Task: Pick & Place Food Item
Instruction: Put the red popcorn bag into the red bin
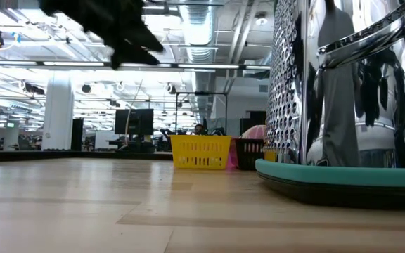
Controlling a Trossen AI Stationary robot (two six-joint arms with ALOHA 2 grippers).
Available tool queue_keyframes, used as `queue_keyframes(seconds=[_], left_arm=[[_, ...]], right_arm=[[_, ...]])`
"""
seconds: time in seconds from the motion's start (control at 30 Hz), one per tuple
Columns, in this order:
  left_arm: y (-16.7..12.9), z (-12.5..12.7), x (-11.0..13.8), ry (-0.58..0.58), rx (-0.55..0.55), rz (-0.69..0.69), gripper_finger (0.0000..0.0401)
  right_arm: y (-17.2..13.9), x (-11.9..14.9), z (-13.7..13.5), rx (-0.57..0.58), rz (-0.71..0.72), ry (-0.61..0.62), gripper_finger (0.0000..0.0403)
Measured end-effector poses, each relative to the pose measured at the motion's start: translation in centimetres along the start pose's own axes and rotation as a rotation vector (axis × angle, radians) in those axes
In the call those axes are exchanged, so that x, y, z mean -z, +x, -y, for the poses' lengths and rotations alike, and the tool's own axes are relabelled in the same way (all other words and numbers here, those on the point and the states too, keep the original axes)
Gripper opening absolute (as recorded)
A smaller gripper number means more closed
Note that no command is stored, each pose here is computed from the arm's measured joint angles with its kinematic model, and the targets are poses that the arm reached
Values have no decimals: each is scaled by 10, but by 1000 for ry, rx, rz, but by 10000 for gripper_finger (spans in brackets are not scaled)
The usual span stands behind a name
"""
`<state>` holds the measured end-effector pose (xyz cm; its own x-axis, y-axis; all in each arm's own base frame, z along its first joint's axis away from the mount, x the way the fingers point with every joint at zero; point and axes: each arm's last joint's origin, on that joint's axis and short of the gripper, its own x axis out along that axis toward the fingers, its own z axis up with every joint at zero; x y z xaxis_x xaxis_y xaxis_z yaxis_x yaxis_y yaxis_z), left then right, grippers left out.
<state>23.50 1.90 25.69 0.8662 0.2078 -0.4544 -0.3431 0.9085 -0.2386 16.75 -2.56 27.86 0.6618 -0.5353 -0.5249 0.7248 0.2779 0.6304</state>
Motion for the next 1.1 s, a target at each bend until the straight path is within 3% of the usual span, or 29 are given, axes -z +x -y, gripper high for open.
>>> queue_keyframes(seconds=[0.17,0.33,0.43,0.5,0.63,0.77,0.9,1.1], left_arm=[[-33,-2,-13,-25,-8,141,184],[-59,-4,-25,-41,4,264,183],[-62,-4,-25,-8,1,278,180],[-62,-4,-26,25,-3,281,180],[-53,-3,-24,67,-17,253,182],[-45,-2,-24,68,-17,249,184],[-37,-1,-24,63,-18,247,184],[-29,-3,-27,21,-23,274,186]], right_arm=[[21,-12,30,272,-20,106,158],[35,-5,56,346,-90,252,149],[42,1,67,362,-101,257,149],[49,4,68,315,-119,165,149],[61,5,58,223,-171,-207,146],[67,-2,38,194,-185,-500,139],[77,-4,28,350,-331,-639,129],[103,-7,23,812,-685,-740,107]])
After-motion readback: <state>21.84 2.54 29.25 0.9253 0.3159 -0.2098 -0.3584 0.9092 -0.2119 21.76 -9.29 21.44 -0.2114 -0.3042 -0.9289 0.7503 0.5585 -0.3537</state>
